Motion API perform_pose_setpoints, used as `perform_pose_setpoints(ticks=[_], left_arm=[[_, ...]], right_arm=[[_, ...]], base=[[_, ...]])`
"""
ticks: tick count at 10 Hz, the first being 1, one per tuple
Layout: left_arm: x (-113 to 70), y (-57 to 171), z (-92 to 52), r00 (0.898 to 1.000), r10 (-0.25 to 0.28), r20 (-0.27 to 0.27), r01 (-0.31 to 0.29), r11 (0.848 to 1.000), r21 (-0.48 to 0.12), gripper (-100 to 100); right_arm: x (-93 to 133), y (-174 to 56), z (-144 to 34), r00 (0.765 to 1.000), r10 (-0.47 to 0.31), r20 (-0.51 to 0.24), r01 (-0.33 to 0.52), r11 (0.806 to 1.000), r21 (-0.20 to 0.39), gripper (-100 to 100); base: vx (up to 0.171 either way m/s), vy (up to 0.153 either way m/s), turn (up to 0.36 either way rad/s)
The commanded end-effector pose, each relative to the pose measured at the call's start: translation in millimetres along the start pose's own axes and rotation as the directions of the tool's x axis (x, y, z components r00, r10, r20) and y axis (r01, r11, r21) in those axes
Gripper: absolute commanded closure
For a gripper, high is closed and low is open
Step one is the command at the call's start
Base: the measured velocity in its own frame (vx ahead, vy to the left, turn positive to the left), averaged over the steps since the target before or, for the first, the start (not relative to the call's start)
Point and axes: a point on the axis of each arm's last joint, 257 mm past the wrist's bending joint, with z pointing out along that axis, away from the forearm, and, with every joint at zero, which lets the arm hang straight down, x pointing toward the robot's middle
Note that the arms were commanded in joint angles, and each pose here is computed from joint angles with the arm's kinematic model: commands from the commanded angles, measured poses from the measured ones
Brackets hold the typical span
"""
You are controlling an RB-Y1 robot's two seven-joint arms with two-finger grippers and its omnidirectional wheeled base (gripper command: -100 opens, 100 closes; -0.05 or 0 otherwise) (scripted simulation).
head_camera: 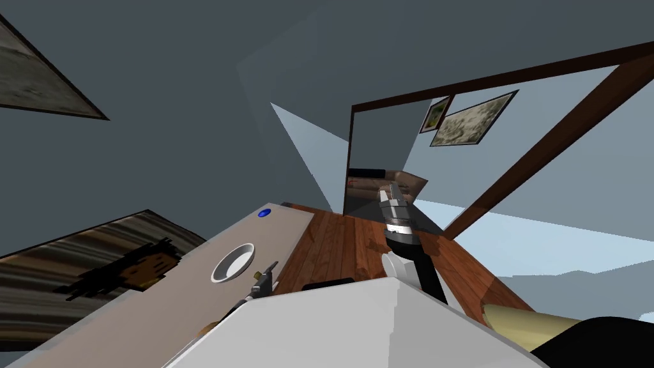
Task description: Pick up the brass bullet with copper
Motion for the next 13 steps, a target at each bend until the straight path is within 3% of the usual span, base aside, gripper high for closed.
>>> perform_pose_setpoints(ticks=[1,3,4,6,7,8,9,13], left_arm=[[-15.6,27,-7.6,1.0,0.009,0.023,-0.007,0.997,-0.074,-100],[-40.8,61,-20.9,0.998,0.032,0.054,-0.022,0.984,-0.178,-100],[-44.3,67,-23.4,0.998,0.035,0.06,-0.023,0.981,-0.19,-100],[-72.0,101,-42.2,0.993,0.069,0.095,-0.039,0.956,-0.292,-100],[-71.8,101,-42.3,0.993,0.069,0.094,-0.039,0.956,-0.292,-100],[-84.8,115,-52.4,0.99,0.088,0.109,-0.046,0.94,-0.337,-100],[-84.8,115,-52.4,0.99,0.088,0.109,-0.046,0.94,-0.337,-100],[-126.4,160,-91.7,0.976,0.16,0.147,-0.071,0.873,-0.482,-100]], right_arm=[[0,0,0.0,1.0,0.0,0.0,0.0,1.0,0.0,0],[0,0,0.0,1.0,0.0,0.0,0.0,1.0,0.0,0],[0,0,0.0,1.0,0.0,0.0,0.0,1.0,0.0,0],[0,0,0.0,1.0,0.0,0.0,0.0,1.0,0.0,0],[0,0,0.0,1.0,0.0,0.0,0.0,1.0,0.0,0],[0,0,0.0,1.0,0.0,0.0,0.0,1.0,0.0,0],[0,0,0.0,1.0,0.0,0.0,0.0,1.0,0.0,0],[0,0,0.0,1.0,0.0,0.0,0.0,1.0,0.0,0]], base=[[0.069,0.029,-0.129],[0.1,0.053,-0.236],[0.069,0.041,-0.091],[0.062,0.043,-0.178],[0.051,0.046,-0.084],[0.051,0.049,-0.133],[0.035,0.043,-0.068],[0.049,0.067,-0.179]])
